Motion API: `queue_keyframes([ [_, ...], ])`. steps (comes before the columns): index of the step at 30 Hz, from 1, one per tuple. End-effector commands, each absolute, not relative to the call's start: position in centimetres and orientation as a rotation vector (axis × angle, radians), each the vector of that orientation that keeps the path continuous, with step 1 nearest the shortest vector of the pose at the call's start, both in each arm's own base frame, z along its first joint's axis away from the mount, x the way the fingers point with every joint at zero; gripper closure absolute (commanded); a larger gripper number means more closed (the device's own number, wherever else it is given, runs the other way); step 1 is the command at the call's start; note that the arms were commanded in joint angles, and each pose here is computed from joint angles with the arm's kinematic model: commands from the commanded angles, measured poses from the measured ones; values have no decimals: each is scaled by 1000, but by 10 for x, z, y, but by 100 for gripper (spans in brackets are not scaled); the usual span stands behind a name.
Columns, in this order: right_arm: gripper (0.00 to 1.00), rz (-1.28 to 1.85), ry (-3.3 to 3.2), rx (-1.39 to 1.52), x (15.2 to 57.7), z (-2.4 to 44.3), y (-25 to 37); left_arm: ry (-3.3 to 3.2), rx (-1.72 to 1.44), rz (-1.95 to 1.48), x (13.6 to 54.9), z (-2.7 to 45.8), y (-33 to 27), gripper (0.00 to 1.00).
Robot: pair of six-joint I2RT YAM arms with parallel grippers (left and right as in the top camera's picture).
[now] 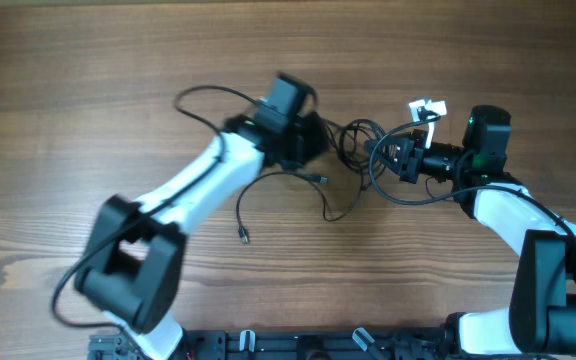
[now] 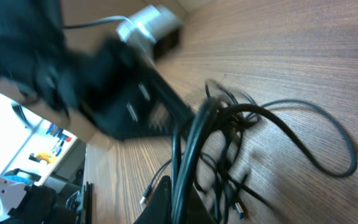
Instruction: Untangle cables
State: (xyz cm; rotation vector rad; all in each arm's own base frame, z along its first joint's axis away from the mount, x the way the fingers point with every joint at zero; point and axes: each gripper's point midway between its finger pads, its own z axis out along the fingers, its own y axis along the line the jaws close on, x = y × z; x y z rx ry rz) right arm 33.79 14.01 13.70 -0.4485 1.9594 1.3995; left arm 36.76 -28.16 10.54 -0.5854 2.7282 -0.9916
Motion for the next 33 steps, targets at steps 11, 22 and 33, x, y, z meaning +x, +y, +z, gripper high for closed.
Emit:
queue_keyframes([
  [11,96,1110,2193,-203,361,91,112,2103,-330,-1648,409,320,-164,96],
  [22,96,1128,2202,-177,360,91,112,2519,-1266,-1005,355,176,-209,15],
  [33,96,1136,2216,-167,358,89,113,2287,-2148,-870,343,50,-312,9],
])
